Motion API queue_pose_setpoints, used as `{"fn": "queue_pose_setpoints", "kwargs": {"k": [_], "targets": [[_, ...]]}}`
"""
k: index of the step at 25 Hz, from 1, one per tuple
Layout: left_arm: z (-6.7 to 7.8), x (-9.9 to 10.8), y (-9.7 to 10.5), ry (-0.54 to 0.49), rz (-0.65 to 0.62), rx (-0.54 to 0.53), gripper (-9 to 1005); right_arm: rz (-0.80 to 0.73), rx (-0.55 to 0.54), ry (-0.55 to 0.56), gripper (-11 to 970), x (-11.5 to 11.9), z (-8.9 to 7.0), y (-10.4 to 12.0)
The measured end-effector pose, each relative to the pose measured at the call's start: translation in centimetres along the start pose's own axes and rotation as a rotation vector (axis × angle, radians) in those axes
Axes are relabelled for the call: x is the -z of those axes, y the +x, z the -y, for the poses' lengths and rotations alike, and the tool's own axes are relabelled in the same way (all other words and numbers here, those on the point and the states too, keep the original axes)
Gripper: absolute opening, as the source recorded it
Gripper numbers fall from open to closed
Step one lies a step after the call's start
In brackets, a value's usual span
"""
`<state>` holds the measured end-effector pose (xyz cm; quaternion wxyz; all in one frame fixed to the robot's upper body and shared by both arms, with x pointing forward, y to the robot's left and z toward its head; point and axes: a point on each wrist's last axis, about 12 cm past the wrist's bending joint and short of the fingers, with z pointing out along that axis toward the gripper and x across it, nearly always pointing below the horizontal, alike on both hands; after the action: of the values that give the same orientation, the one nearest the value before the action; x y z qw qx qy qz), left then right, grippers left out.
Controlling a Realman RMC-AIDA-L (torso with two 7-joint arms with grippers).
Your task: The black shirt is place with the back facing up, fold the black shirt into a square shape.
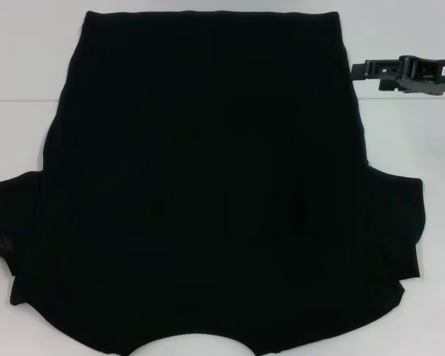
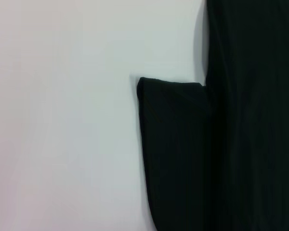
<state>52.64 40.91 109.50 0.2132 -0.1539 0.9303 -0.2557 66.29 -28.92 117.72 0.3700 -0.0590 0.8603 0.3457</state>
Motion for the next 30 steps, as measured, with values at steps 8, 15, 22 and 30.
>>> {"fn": "queue_pose_setpoints", "kwargs": {"k": [8, 15, 22, 30], "targets": [[0.1, -0.5, 0.0, 0.005, -0.005, 0.004, 455, -0.001, -0.004, 0.005, 810, 0.2, 0.3, 0.2], [0.2, -0.8, 0.0, 0.003, -0.009, 0.002, 455, -0.001, -0.013, 0.004, 806, 0.4, 0.5, 0.4], [0.3, -0.9, 0.0, 0.002, -0.009, -0.001, 380, -0.001, -0.016, 0.003, 802, 0.4, 0.5, 0.5], [0.5, -1.5, 0.0, 0.012, -0.018, 0.003, 383, -0.001, -0.022, 0.006, 797, 0.5, 0.7, 0.6]]}}
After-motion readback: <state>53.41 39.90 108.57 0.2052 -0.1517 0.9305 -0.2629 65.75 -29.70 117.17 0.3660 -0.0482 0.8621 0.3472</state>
